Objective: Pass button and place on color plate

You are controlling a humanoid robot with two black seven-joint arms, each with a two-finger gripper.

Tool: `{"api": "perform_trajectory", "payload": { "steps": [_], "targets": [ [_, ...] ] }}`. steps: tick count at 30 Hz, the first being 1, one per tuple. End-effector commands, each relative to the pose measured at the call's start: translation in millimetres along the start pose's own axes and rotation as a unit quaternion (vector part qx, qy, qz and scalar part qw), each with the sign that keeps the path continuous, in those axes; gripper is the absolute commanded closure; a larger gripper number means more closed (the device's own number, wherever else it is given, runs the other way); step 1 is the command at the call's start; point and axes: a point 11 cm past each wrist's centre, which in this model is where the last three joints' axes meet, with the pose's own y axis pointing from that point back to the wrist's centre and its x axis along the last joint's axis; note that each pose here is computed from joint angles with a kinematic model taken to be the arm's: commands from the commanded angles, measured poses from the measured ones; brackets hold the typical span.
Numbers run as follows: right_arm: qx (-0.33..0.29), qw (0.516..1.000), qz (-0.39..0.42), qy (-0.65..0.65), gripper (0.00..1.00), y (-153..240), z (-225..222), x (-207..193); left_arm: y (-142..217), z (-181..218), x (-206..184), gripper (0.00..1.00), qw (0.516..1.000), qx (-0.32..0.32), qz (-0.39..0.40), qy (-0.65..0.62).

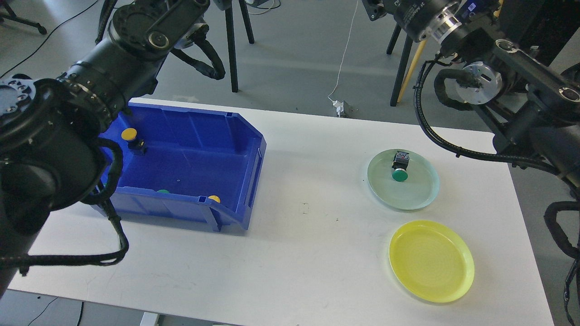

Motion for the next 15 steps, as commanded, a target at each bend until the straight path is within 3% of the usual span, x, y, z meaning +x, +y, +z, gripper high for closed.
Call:
{"api": "perform_trajectory", "payload": {
  "steps": [1, 15],
  "targets": [
    [0.002, 1.000, 0.000, 0.000, 0.80, -0.4, -1.3, -0.2, -0.6, 0.0, -1.6, 0.02, 1.000, 0.001, -0.004, -0.002],
    [0.003, 1.000, -0.001, 0.001, 0.80, 0.2, -2.3, 0.8, -0.4, -1.1, -2.1, 0.01, 1.000, 0.003, -0.004, -0.003]
  ]
}}
